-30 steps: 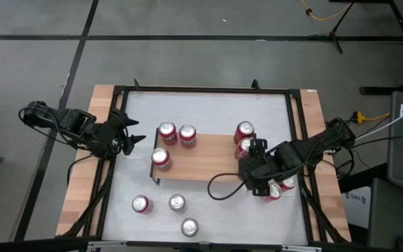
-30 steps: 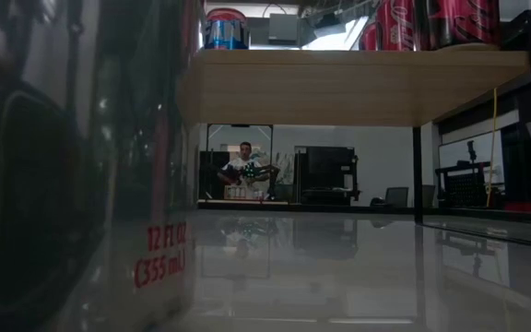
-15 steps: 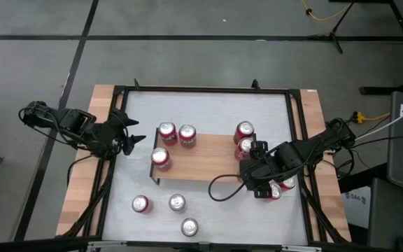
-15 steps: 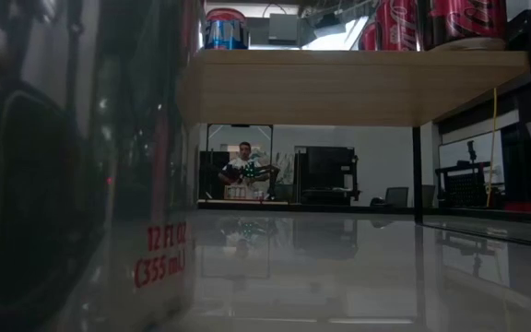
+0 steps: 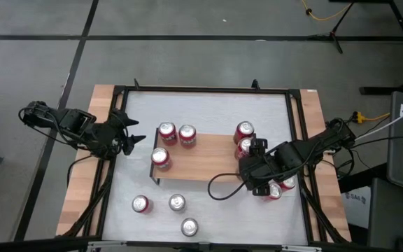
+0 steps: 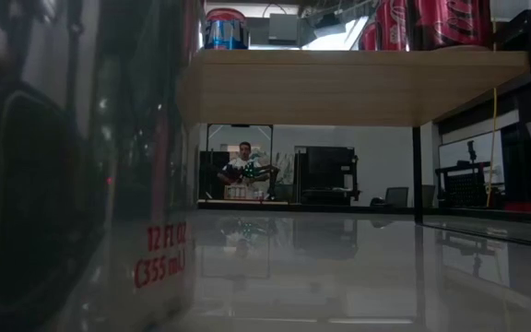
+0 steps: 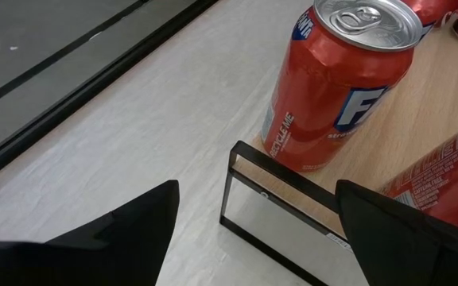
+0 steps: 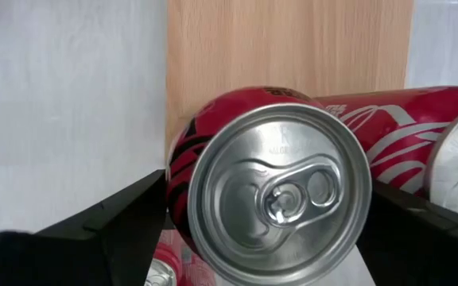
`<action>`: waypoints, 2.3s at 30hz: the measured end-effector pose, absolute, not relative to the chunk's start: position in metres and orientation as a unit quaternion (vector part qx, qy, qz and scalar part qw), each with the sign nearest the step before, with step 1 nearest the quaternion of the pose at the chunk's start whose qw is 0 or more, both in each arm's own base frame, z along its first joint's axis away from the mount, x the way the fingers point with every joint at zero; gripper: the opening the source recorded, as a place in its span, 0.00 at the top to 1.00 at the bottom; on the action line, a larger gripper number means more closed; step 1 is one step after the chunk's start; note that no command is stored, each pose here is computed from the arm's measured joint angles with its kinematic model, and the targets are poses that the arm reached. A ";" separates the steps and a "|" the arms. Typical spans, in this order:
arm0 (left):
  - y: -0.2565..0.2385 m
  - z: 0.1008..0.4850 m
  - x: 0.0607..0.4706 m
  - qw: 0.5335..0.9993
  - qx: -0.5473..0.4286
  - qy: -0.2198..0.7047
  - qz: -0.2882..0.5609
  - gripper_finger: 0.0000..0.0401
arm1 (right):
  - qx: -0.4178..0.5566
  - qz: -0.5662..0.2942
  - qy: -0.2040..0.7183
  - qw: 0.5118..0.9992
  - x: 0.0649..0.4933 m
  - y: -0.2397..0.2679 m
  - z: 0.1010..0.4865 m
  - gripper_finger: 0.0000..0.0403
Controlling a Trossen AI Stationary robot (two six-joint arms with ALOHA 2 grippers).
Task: Place canned beverage on shelf
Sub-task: Put the red black soda can on the shelf, then put the silver soda can on the shelf
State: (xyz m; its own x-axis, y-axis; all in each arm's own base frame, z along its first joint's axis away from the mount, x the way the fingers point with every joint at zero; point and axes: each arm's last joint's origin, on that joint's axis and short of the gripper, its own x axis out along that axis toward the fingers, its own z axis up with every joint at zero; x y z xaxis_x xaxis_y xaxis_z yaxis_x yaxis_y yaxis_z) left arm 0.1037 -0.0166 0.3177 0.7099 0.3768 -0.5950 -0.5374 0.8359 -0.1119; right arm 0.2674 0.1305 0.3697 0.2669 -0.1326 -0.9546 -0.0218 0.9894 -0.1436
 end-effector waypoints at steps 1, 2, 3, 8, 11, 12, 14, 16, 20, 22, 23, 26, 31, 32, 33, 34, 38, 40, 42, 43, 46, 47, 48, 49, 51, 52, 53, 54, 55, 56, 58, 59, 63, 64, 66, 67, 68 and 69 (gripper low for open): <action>-0.017 0.318 0.104 0.914 -0.140 0.287 0.250 0.18 | -0.063 -0.034 0.605 0.793 0.267 0.131 0.370 0.14; -0.017 0.318 0.104 0.914 -0.140 0.287 0.250 0.18 | -0.061 -0.032 0.607 0.792 0.267 0.131 0.370 0.14; -0.017 0.318 0.104 0.914 -0.140 0.287 0.250 0.18 | -0.059 -0.029 0.609 0.790 0.267 0.131 0.370 0.14; -0.017 0.318 0.104 0.914 -0.140 0.287 0.250 0.18 | -0.061 -0.028 0.619 0.783 0.265 0.130 0.369 0.14; -0.017 0.318 0.104 0.914 -0.140 0.287 0.250 0.18 | -0.059 -0.027 0.616 0.785 0.265 0.130 0.371 0.14; -0.017 0.318 0.104 0.914 -0.140 0.287 0.250 0.18 | -0.057 -0.026 0.612 0.789 0.265 0.130 0.374 0.14; -0.017 0.318 0.104 0.914 -0.140 0.287 0.250 0.18 | -0.053 -0.024 0.604 0.795 0.265 0.130 0.379 0.14; -0.017 0.318 0.104 0.914 -0.140 0.287 0.250 0.18 | -0.049 -0.021 0.597 0.801 0.264 0.130 0.385 0.14; -0.017 0.318 0.104 0.914 -0.140 0.287 0.250 0.18 | -0.034 -0.008 0.578 0.815 0.263 0.129 0.399 0.14; -0.017 0.318 0.104 0.914 -0.140 0.287 0.250 0.18 | -0.026 0.002 0.571 0.820 0.261 0.129 0.406 0.14; -0.017 0.318 0.104 0.914 -0.140 0.287 0.250 0.18 | -0.024 0.005 0.567 0.823 0.261 0.129 0.409 0.14; -0.017 0.318 0.104 0.914 -0.140 0.287 0.250 0.18 | -0.020 0.022 0.556 0.831 0.259 0.129 0.418 0.14; -0.017 0.318 0.104 0.914 -0.140 0.287 0.250 0.18 | -0.009 0.033 0.535 0.844 0.254 0.126 0.432 0.14; -0.017 0.318 0.104 0.914 -0.140 0.287 0.250 0.18 | -0.007 0.034 0.531 0.847 0.252 0.125 0.434 0.14; -0.017 0.318 0.104 0.914 -0.140 0.287 0.250 0.18 | -0.005 0.035 0.527 0.849 0.248 0.123 0.437 0.14; -0.017 0.318 0.104 0.914 -0.140 0.287 0.250 0.18 | -0.003 0.037 0.523 0.852 0.245 0.122 0.440 0.14; -0.017 0.318 0.104 0.914 -0.140 0.287 0.250 0.18 | 0.004 0.047 0.503 0.863 0.228 0.118 0.453 0.14; -0.017 0.318 0.104 0.914 -0.140 0.287 0.250 0.18 | 0.000 0.052 0.492 0.869 0.219 0.118 0.458 0.14; -0.017 0.318 0.104 0.914 -0.140 0.287 0.250 0.18 | -0.007 0.068 0.483 0.873 0.208 0.123 0.462 0.14; -0.017 0.318 0.104 0.914 -0.140 0.287 0.250 0.18 | -0.008 0.075 0.480 0.874 0.203 0.127 0.463 0.14; -0.017 0.318 0.104 0.914 -0.140 0.287 0.250 0.18 | -0.018 0.079 0.466 0.881 0.190 0.139 0.466 0.14; -0.017 0.318 0.104 0.914 -0.141 0.287 0.250 0.18 | -0.025 0.078 0.463 0.882 0.187 0.144 0.465 0.14; -0.017 0.318 0.104 0.914 -0.142 0.287 0.251 0.18 | -0.034 0.078 0.462 0.883 0.184 0.149 0.463 0.14; -0.017 0.318 0.104 0.914 -0.142 0.286 0.251 0.18 | -0.042 0.078 0.462 0.882 0.181 0.155 0.460 0.14; -0.017 0.318 0.104 0.914 -0.143 0.287 0.251 0.18 | -0.054 0.081 0.469 0.878 0.175 0.166 0.452 0.14; -0.017 0.318 0.104 0.914 -0.143 0.286 0.251 0.18 | -0.060 0.080 0.474 0.875 0.173 0.171 0.447 0.14; -0.017 0.318 0.104 0.914 -0.143 0.286 0.251 0.18 | -0.064 0.076 0.479 0.872 0.171 0.175 0.442 0.14; -0.017 0.318 0.104 0.914 -0.144 0.285 0.251 0.18 | -0.069 0.073 0.485 0.869 0.170 0.179 0.436 0.14; -0.017 0.318 0.104 0.914 -0.144 0.285 0.251 0.18 | -0.073 0.069 0.493 0.864 0.169 0.182 0.430 0.14; -0.017 0.318 0.104 0.914 -0.145 0.283 0.250 0.18 | -0.076 0.063 0.501 0.860 0.168 0.184 0.424 0.14; -0.017 0.319 0.105 0.915 -0.147 0.281 0.249 0.18 | -0.083 0.057 0.515 0.851 0.167 0.188 0.413 0.14; -0.017 0.319 0.105 0.915 -0.148 0.280 0.249 0.18 | -0.084 0.052 0.522 0.847 0.167 0.188 0.408 0.14; -0.018 0.321 0.108 0.920 -0.163 0.268 0.233 0.18 | -0.075 0.036 0.542 0.836 0.165 0.186 0.396 0.14; -0.019 0.322 0.108 0.922 -0.167 0.268 0.223 0.18 | -0.073 0.035 0.547 0.833 0.164 0.186 0.394 0.14; -0.020 0.324 0.109 0.928 -0.167 0.266 0.200 0.18 | -0.067 0.028 0.555 0.829 0.164 0.185 0.390 0.14; -0.021 0.325 0.109 0.931 -0.165 0.265 0.188 0.18 | -0.063 0.024 0.559 0.827 0.163 0.185 0.388 0.14; -0.021 0.326 0.109 0.934 -0.165 0.262 0.178 0.18 | -0.059 0.021 0.562 0.825 0.163 0.185 0.386 0.14; -0.021 0.328 0.108 0.937 -0.166 0.258 0.169 0.18 | -0.054 0.019 0.566 0.823 0.163 0.185 0.385 0.14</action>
